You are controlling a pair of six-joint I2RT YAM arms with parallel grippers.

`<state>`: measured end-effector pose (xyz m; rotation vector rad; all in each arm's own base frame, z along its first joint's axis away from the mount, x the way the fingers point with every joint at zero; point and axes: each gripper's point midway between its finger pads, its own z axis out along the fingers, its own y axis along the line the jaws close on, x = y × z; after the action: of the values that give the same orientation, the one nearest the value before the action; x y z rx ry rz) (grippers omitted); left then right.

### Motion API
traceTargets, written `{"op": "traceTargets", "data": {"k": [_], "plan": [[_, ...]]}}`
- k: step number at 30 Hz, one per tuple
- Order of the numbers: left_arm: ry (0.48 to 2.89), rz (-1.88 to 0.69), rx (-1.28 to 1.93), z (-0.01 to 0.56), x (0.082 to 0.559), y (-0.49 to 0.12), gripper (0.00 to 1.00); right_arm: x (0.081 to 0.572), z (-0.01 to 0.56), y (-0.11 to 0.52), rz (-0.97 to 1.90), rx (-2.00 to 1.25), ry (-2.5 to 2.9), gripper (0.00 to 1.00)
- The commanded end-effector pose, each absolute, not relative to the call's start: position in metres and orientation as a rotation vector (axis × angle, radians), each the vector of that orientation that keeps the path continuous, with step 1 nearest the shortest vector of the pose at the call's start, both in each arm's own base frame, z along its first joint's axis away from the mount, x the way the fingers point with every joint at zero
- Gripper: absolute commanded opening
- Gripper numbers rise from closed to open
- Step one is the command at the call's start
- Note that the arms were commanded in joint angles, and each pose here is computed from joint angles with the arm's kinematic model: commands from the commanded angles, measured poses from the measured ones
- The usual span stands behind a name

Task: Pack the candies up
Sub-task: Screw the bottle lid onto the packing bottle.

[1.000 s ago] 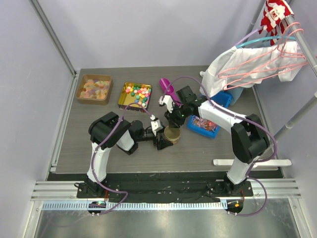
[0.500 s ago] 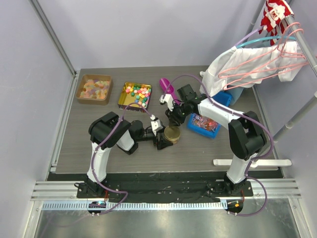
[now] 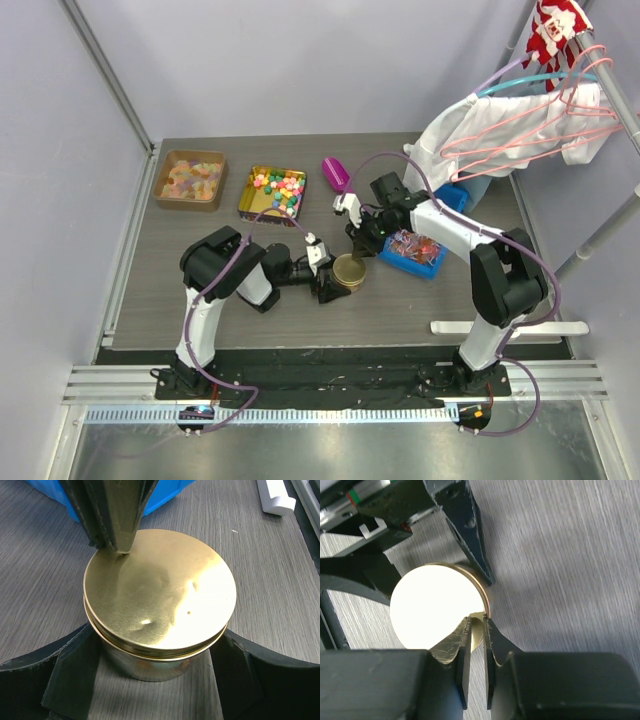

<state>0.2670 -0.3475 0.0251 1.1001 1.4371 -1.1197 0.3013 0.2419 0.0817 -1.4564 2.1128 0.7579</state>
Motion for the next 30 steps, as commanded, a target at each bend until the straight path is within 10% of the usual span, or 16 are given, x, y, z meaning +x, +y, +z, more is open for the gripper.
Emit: {"op": "traceTargets", "data": {"k": [1, 10, 17, 30], "plan": [[1.358, -1.066, 1.034, 0.045, 0.283, -0.35, 0.74, 0.254, 0.061, 0.218, 0.802, -1.501, 2.289, 0.16], [1.38, -1.053, 1.02, 0.044, 0.287, -0.349, 0.73, 0.237, 0.052, 0.204, 0.771, -1.512, 2.349, 0.13], [1.355, -1.078, 1.066, 0.042, 0.28, -0.351, 0.73, 0.268, 0.079, 0.199, 0.559, -1.591, 2.163, 0.55], [1.332, -1.101, 1.102, 0.041, 0.274, -0.353, 0.72, 0.311, 0.113, 0.223, 0.379, -2.005, 1.664, 0.76]]}}
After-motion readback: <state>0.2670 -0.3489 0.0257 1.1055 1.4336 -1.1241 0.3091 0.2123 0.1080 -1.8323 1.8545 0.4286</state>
